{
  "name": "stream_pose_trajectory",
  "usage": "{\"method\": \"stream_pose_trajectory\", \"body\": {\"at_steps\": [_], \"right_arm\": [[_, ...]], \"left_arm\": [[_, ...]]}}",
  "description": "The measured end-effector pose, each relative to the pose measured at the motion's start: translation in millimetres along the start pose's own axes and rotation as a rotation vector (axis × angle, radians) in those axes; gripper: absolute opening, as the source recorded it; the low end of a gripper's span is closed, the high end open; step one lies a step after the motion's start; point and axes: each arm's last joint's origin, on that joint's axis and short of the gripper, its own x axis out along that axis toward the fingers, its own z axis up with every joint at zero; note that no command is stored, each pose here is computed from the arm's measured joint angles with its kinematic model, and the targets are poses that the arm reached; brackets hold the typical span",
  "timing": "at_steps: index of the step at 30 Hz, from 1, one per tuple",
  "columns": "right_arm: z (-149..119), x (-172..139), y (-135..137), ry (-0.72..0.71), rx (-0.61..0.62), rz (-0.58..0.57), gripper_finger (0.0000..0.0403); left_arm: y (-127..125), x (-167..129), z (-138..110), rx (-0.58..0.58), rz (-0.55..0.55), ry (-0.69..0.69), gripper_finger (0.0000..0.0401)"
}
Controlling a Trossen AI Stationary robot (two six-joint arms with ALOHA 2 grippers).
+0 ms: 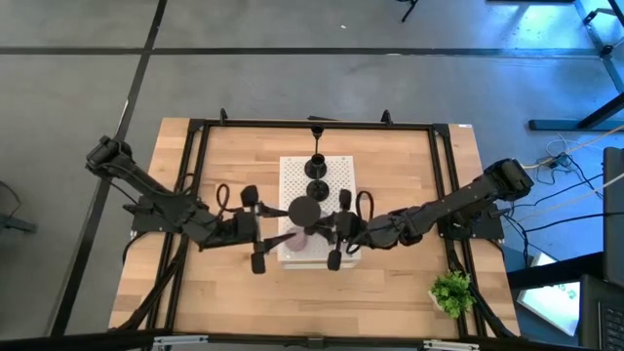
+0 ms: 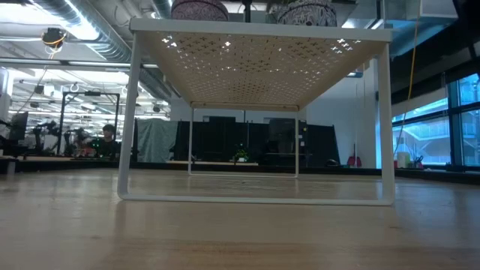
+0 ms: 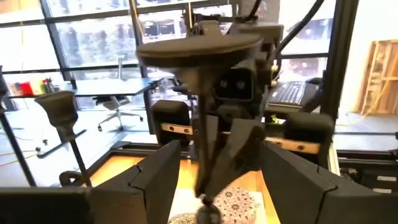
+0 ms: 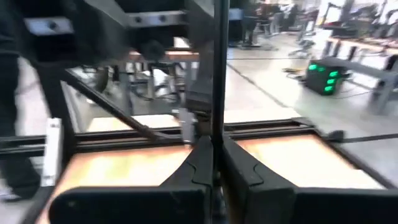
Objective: Pick & Place candle stick holders
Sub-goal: Put the black candle holder on the shelf
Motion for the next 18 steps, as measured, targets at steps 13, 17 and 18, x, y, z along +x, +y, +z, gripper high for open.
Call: {"method": "stream_pose_trajectory", "body": {"at_steps": [13,17,18], "right_arm": [[9,-14,-36,0.016,-0.109,0.051,0.0010],[-2,-28,-44,-0.074,-0.107,0.158,0.0010],[-7,-32,-46,-0.100,-0.100,0.169,0.0010]], "left_arm": [[-13,-14,2,0.068,-0.056,-0.003,0.0199],[-14,-15,2,0.086,-0.058,-0.006,0.0200],[-13,-15,2,0.088,-0.056,-0.007,0.0200]]}}
